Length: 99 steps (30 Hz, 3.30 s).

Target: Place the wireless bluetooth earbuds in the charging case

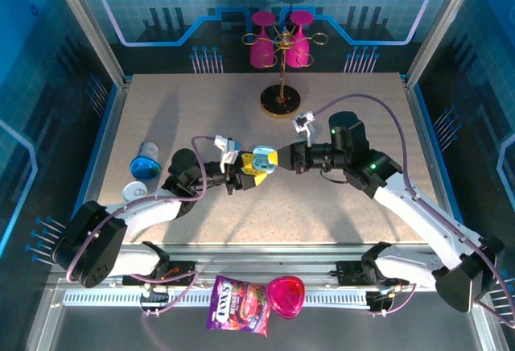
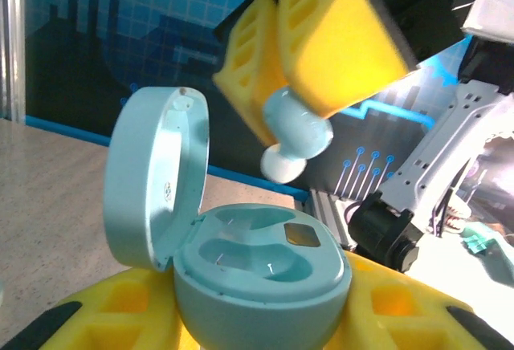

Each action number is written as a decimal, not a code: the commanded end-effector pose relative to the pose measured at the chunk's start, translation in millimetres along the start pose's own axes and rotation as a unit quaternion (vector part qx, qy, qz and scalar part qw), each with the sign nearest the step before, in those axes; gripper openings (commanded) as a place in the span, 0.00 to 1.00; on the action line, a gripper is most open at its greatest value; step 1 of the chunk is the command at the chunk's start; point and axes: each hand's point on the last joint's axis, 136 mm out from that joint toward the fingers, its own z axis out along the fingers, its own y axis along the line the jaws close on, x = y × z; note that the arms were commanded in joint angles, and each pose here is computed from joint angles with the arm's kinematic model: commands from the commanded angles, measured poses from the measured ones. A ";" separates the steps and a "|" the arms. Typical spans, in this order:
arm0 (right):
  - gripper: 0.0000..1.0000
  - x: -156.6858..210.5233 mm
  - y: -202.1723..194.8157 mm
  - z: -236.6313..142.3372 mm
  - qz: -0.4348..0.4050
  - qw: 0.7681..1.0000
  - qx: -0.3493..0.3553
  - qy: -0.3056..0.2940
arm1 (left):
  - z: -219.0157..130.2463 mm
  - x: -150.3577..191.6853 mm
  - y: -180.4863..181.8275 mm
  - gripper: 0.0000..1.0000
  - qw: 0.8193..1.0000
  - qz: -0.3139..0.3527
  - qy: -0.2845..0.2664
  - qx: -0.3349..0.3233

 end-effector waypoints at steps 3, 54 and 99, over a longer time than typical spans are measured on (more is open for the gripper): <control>0.10 3.2 -1.3 4.8 -0.010 1.000 0.010 0.018 | 1.3 -21.6 -11.4 0.31 0.998 0.029 -0.034 0.034; 0.57 23.0 -123.9 -13.2 0.056 0.977 0.190 -0.084 | -11.5 -46.3 -32.9 0.31 0.993 0.101 -0.065 0.023; 0.47 133.5 -165.2 225.7 0.040 0.941 0.256 0.218 | -17.1 -58.3 -50.5 0.32 0.991 0.117 -0.059 0.026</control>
